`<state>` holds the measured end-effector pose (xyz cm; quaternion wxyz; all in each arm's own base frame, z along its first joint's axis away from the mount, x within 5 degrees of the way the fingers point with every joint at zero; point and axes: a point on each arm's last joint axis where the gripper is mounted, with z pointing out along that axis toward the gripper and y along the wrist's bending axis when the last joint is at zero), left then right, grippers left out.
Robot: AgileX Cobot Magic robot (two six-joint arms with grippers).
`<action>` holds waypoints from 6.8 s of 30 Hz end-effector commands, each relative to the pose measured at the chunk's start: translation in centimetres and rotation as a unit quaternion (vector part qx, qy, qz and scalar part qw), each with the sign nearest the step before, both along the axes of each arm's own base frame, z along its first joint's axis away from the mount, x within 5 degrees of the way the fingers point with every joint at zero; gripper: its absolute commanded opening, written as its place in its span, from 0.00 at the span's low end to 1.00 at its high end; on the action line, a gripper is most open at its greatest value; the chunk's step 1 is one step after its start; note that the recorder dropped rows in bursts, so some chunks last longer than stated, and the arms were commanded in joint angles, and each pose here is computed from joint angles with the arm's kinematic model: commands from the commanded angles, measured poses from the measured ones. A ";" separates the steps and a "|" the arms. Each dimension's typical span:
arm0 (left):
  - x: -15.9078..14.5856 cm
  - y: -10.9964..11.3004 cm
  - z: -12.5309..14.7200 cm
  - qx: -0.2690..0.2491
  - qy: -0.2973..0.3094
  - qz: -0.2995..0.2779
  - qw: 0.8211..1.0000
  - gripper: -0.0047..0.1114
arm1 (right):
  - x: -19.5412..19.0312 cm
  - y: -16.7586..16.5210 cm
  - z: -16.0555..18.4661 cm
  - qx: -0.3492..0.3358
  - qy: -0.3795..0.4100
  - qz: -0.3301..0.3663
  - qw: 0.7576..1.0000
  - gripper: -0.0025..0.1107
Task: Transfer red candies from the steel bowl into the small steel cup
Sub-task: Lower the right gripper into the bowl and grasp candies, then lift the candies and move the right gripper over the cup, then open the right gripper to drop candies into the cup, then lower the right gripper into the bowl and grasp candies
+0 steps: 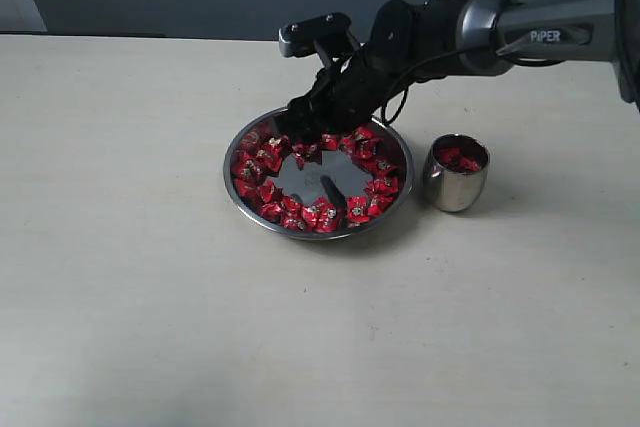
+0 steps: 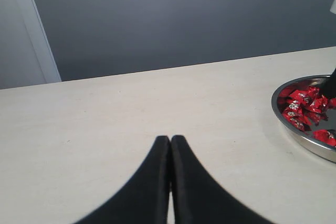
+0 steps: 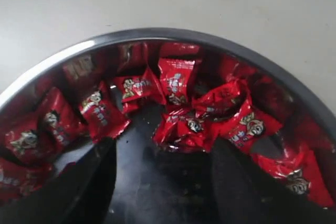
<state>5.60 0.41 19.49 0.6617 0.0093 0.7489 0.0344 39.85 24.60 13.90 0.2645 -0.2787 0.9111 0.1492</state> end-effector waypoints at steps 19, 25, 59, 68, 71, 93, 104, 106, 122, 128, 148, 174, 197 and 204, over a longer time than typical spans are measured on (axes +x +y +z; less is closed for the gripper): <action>0.0 -0.1 0.0 -0.004 -0.004 -0.004 1.000 0.04 | 0.9 0.6 -2.6 0.046 0.008 -0.059 0.997 0.49; 0.0 -0.1 0.0 -0.004 -0.004 -0.004 1.000 0.04 | 1.0 0.6 -2.5 0.047 0.002 -0.061 0.997 0.49; 0.0 -0.1 0.0 -0.004 -0.004 -0.004 1.000 0.04 | 0.0 0.6 -3.6 0.033 0.058 -0.044 0.997 0.02; 0.0 -0.1 0.0 -0.004 -0.004 -0.004 1.000 0.04 | -1.0 0.2 2.9 0.029 0.030 0.002 0.999 0.02; 0.0 -0.1 0.0 -0.004 -0.004 -0.004 1.000 0.04 | -1.2 -0.3 7.1 0.049 -0.026 0.001 0.998 0.02; 0.0 -0.1 0.0 -0.004 -0.004 -0.004 1.000 0.04 | -3.2 -13.2 19.7 -0.033 -0.088 -0.119 0.988 0.02; 0.0 -0.1 0.0 -0.004 -0.004 -0.004 1.000 0.04 | -4.4 -13.8 15.6 -0.124 0.089 -0.094 0.984 0.02; 0.0 -0.1 0.0 -0.004 -0.004 -0.004 1.000 0.04 | -4.3 -13.8 14.9 -0.136 0.105 -0.092 0.981 0.02; 0.0 -0.1 0.0 -0.004 -0.004 -0.004 1.000 0.04 | -2.0 -13.2 9.3 -0.158 0.152 -0.084 0.972 0.02; 0.0 -0.1 0.0 -0.004 -0.004 -0.004 1.000 0.04 | -2.0 -13.1 9.3 -0.158 0.149 -0.082 0.973 0.04; 0.0 -0.1 0.0 -0.004 -0.004 -0.004 1.000 0.04 | -2.0 -13.1 9.3 -0.158 0.151 -0.082 0.972 0.37; 0.0 -0.1 0.0 -0.004 -0.004 -0.004 1.000 0.04 | -4.4 -0.3 2.0 -0.054 0.172 0.092 0.979 0.51; 0.0 -0.1 0.0 -0.004 -0.004 -0.004 1.000 0.04 | -4.2 -0.7 -0.9 -0.101 0.191 0.105 0.971 0.43; 0.0 -0.1 0.0 -0.004 -0.004 -0.004 1.000 0.04 | -4.1 -0.7 -0.9 -0.100 0.189 0.104 0.971 0.06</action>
